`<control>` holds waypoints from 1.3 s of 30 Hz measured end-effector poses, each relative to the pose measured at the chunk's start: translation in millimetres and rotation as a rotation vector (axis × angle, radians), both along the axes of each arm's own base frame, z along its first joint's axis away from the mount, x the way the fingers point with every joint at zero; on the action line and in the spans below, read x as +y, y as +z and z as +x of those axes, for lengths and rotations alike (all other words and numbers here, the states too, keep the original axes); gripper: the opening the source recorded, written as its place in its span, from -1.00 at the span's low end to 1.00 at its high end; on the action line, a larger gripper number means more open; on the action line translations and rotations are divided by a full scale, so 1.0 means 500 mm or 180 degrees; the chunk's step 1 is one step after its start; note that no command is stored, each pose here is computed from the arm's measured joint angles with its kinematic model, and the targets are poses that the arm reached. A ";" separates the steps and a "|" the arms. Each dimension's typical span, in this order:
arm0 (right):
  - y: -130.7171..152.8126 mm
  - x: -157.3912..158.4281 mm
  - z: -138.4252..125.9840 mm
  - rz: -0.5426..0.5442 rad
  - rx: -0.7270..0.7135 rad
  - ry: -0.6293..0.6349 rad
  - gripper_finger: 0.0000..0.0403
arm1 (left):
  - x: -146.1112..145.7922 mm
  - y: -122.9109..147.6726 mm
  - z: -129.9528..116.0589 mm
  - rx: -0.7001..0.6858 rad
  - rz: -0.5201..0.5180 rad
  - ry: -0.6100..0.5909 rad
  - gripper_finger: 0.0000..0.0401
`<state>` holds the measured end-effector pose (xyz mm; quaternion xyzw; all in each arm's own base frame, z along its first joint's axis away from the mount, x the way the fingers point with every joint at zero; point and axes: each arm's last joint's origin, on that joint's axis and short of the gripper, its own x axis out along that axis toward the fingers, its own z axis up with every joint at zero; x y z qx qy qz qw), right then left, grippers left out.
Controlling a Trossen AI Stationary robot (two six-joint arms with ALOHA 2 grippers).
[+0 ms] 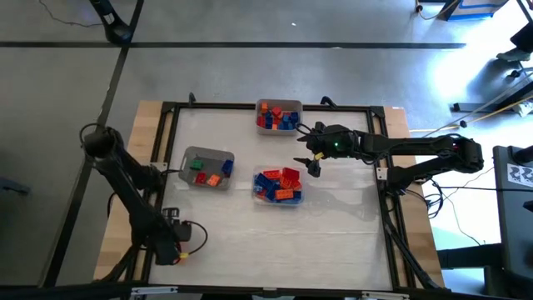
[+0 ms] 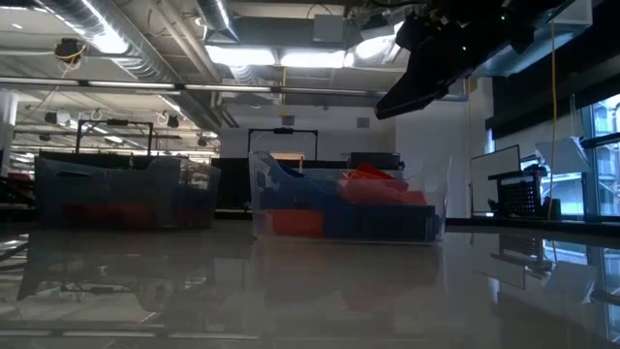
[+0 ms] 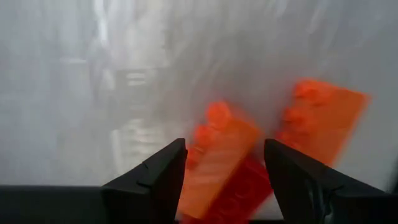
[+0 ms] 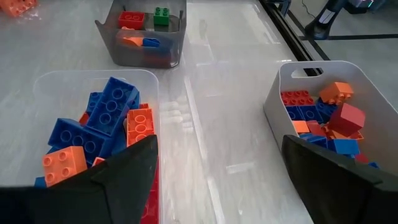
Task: Sort blocks by size
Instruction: Put the big orange game piece into the transparent bin
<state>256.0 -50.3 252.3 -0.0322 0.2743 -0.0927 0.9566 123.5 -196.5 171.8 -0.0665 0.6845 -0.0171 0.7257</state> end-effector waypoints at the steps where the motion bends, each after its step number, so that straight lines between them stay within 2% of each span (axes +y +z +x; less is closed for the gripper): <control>1: 0.000 0.000 0.000 0.0000 0.0000 0.0000 0.69 | -0.001 -0.007 0.001 0.0001 0.0069 -0.0049 0.02; 7: -0.001 0.000 0.000 0.0004 0.0012 -0.0001 0.69 | -0.007 -0.040 0.008 0.0047 0.0330 -0.0375 -0.01; 11: -0.001 0.000 -0.001 0.0007 0.0023 -0.0001 0.69 | -0.008 -0.053 0.013 0.0085 0.0406 -0.0589 -0.18; 17: -0.001 0.000 -0.001 0.0007 0.0025 -0.0001 0.69 | 0.011 -0.048 0.034 0.0082 0.0423 -0.0800 -0.60; 23: -0.004 0.000 -0.002 0.0016 0.0069 -0.0002 0.69 | 0.050 -0.018 0.061 -0.0027 0.0368 -0.0746 -0.63; 29: -0.004 0.001 -0.002 0.0017 0.0072 -0.0001 0.69 | 0.101 0.047 0.094 -0.0653 0.0489 -0.0655 -0.60; 34: -0.004 0.001 -0.002 0.0016 0.0068 0.0000 0.69 | 0.149 0.124 0.123 -0.1450 0.0881 -0.0661 -0.60; 39: -0.004 0.001 -0.002 0.0016 0.0068 -0.0001 0.69 | 0.195 0.188 0.157 -0.2320 0.1144 -0.0451 -0.59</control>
